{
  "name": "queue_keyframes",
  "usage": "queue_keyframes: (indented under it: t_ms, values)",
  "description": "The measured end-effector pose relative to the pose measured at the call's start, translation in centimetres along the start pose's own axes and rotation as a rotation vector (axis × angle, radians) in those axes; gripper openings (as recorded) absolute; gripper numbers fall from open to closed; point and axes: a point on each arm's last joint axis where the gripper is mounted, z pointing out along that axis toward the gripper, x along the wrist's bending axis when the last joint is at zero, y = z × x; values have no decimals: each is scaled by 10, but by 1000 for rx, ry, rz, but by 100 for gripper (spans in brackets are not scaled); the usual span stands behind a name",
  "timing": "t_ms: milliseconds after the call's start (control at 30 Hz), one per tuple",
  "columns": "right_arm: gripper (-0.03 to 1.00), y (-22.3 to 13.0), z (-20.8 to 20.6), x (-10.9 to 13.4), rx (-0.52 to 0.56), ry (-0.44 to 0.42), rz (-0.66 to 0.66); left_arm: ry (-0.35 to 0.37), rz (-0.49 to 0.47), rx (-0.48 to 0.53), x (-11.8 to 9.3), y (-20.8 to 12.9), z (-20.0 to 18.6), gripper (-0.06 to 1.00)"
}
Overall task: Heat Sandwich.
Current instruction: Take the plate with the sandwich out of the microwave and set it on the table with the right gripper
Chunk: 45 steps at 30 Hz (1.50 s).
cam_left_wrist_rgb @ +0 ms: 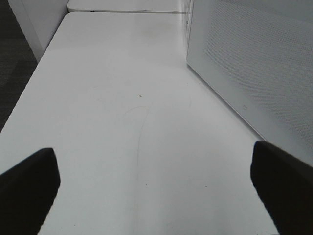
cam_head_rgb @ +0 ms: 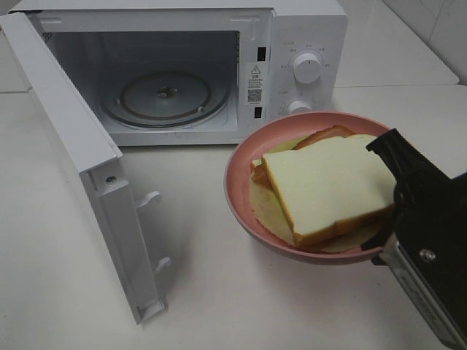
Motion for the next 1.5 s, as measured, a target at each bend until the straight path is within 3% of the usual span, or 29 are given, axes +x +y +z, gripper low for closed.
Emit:
queue_keyframes:
  t_ms: [300,767,1133,1500]
  values:
    - [9,-1,-16,32,0,-16,49,0,0,0,0,0,0,99]
    - [9,-6,-35,63,40,-39,172,0,0,0,0,0,0,99]
    - [9,-13,-41,71,118,-21,319,0,0,0,0,0,0,99]
    - [9,-28,-43,74,281,-49,535,0,0,0,0,0,0,99]
